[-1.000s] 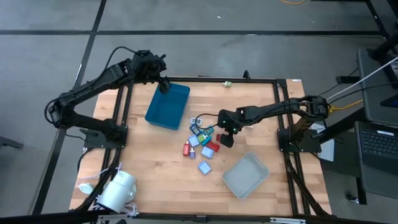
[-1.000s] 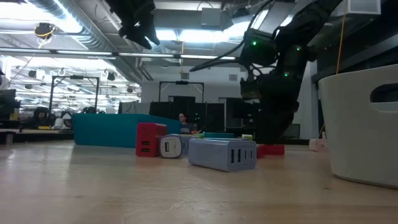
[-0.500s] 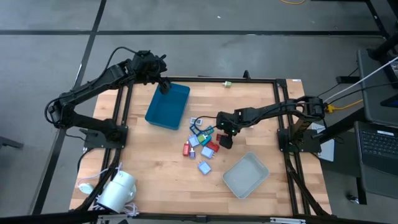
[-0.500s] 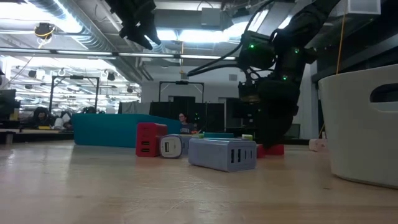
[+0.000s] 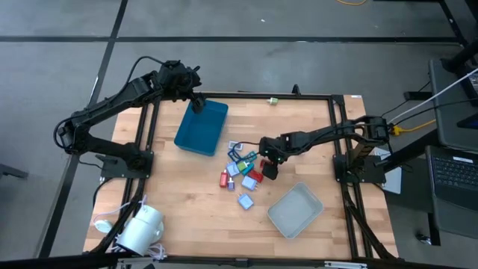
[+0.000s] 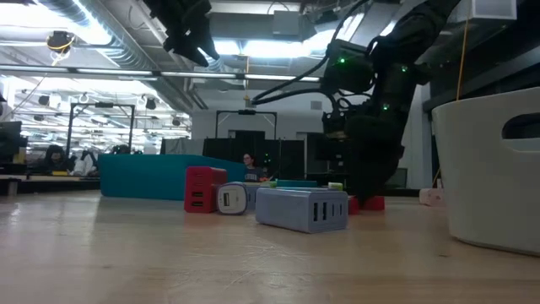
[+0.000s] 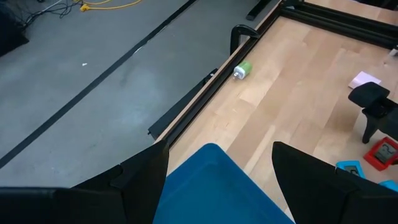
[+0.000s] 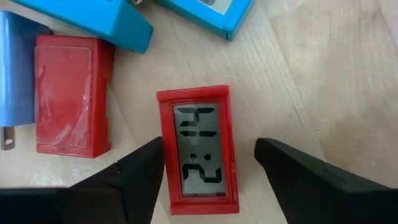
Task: Pick & Place Office items
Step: Put the top red digital clock into the gray bin
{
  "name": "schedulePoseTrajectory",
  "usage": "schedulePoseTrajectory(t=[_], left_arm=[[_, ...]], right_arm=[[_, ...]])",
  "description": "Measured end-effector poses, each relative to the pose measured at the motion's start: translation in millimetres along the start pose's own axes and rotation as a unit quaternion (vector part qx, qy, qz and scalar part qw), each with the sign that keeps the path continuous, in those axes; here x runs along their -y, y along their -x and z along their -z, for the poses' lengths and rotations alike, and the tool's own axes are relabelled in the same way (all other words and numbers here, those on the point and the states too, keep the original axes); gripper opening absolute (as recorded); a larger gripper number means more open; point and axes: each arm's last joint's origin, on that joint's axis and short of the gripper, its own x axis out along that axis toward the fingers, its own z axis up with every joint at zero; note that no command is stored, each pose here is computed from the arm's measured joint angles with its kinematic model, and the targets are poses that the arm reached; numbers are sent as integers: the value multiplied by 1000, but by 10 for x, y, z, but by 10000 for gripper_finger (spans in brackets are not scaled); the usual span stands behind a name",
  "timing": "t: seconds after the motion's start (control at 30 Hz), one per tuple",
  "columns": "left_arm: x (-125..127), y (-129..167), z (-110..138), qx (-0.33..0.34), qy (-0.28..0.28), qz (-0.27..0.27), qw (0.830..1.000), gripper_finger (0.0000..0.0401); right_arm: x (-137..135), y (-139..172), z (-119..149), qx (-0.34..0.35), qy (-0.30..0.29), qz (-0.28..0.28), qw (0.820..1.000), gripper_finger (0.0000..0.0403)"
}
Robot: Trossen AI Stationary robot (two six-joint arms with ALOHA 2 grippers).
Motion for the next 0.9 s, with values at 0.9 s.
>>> schedulePoseTrajectory(t=[0.9], left_arm=[[5, 0, -28, 14, 6, 9, 1000, 281]], right_arm=[[-17, 558, -466, 132, -118, -97, 979, 137]])
